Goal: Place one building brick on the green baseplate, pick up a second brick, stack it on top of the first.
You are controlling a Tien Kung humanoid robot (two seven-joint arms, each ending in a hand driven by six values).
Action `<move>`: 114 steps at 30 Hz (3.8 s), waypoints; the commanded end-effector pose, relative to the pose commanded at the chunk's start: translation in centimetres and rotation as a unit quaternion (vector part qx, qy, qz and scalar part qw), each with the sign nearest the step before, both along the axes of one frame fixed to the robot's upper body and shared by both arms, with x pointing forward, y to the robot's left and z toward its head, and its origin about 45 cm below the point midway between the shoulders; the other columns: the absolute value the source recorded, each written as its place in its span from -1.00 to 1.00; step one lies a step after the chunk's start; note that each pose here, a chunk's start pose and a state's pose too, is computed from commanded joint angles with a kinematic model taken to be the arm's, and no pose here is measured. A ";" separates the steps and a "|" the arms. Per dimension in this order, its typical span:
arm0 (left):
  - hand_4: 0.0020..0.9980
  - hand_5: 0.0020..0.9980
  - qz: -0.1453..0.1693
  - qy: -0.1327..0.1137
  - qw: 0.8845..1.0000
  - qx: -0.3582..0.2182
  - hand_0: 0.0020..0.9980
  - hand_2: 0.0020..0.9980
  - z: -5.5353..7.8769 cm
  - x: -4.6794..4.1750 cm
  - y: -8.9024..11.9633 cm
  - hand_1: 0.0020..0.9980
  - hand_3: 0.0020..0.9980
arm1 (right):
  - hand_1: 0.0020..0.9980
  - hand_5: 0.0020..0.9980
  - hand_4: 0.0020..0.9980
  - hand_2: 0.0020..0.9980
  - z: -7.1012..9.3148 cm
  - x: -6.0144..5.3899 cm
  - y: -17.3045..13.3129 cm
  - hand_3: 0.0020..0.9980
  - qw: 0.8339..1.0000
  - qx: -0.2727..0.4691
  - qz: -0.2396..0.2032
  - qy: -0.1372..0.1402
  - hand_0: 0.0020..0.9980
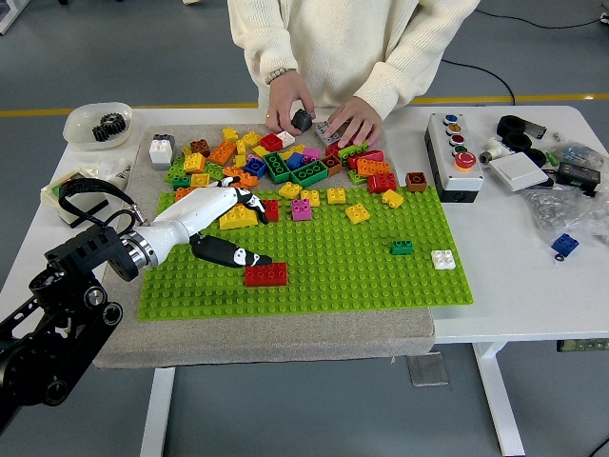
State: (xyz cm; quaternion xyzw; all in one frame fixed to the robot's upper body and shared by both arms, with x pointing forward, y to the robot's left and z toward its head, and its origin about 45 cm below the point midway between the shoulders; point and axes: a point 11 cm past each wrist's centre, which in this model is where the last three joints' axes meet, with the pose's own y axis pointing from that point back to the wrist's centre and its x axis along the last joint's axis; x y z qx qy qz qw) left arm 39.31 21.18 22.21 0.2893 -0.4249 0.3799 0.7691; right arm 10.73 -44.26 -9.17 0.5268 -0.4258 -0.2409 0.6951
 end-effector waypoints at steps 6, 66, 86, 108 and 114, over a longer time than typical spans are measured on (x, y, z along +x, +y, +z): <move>1.00 -0.08 0.009 -0.003 1.000 0.007 0.80 0.42 0.2 0.52 0.4 0.34 0.13 | 0.31 -0.32 0.70 0.45 0.0 0.1 0.0 0.23 1.000 0.000 -0.001 -0.001 0.50; 1.00 -0.99 0.150 -0.036 0.986 0.066 0.70 0.39 4.5 3.69 5.8 0.50 0.60 | 0.31 -0.33 0.70 0.45 0.2 0.3 -0.4 0.23 1.000 -0.004 -0.001 -0.003 0.50; 0.92 -1.00 0.170 -0.069 0.982 0.055 0.60 -0.03 5.4 3.87 6.6 0.30 0.22 | 0.31 -0.33 0.70 0.45 0.2 0.2 -0.3 0.23 1.000 -0.004 0.006 0.001 0.50; 1.00 -1.00 0.143 -0.054 0.986 0.060 0.60 0.39 5.2 3.62 6.4 0.38 0.52 | 0.31 -0.33 0.70 0.45 0.3 0.4 -0.5 0.23 1.000 -0.005 0.003 -0.003 0.50; 1.00 -0.81 0.123 -0.035 0.989 0.068 0.68 0.48 4.8 3.45 5.9 0.47 0.64 | 0.32 -0.33 0.70 0.45 0.3 0.4 -0.4 0.23 1.000 -0.004 0.002 -0.003 0.49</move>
